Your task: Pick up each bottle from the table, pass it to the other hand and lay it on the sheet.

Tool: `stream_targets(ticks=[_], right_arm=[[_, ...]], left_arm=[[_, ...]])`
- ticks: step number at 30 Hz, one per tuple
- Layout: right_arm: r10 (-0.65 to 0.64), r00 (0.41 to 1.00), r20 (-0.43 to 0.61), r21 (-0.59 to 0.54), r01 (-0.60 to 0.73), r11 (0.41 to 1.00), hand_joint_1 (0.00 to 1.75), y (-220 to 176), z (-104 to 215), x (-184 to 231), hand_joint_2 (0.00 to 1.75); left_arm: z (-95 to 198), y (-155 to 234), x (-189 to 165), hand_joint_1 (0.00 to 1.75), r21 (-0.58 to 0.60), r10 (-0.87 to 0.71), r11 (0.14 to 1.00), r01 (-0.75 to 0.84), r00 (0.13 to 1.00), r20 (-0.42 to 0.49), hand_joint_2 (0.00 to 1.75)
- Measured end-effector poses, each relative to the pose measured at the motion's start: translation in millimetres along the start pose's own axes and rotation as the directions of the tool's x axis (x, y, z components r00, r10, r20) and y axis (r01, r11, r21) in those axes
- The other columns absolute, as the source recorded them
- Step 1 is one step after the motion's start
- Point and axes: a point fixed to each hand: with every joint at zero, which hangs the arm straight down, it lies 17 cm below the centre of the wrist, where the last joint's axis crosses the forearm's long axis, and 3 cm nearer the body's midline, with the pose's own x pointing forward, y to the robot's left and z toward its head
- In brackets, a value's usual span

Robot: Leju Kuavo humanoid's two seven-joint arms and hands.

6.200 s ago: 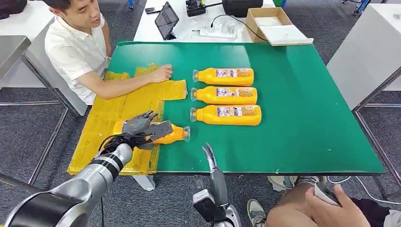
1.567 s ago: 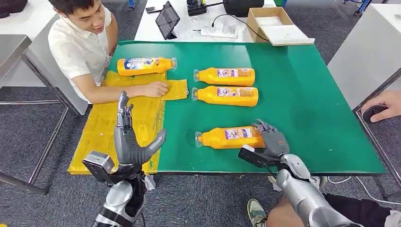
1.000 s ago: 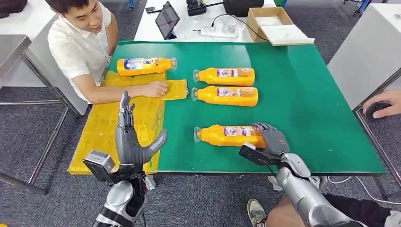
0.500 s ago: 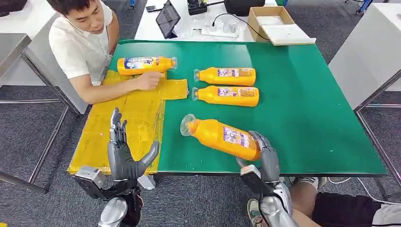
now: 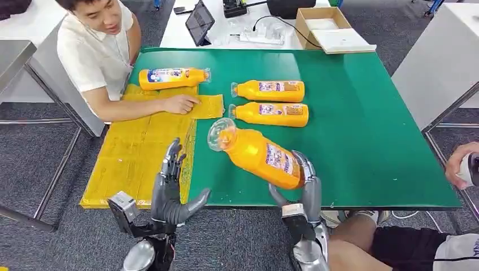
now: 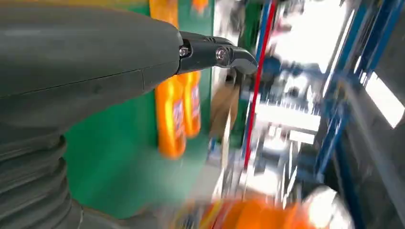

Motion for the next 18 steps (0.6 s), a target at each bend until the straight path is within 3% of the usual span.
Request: stream_targets(ticks=[7, 18], right_arm=[[-0.101, 0.994, -0.049, 0.154, 0.107, 0.982, 1.75, 77.4, 4.9, 1.1, 1.75], [-0.088, 0.996, -0.033, 0.234, 0.093, 0.968, 1.75, 110.6, -4.4, 6.1, 1.75]], left_arm=[[-0.5, -26.2, -8.7, 0.0, -0.137, 0.078, 0.987, -0.081, 0.996, -0.033, 1.75], [-6.8, -28.4, -17.8, 0.0, -0.173, 0.098, 0.979, -0.107, 0.993, -0.06, 1.75]])
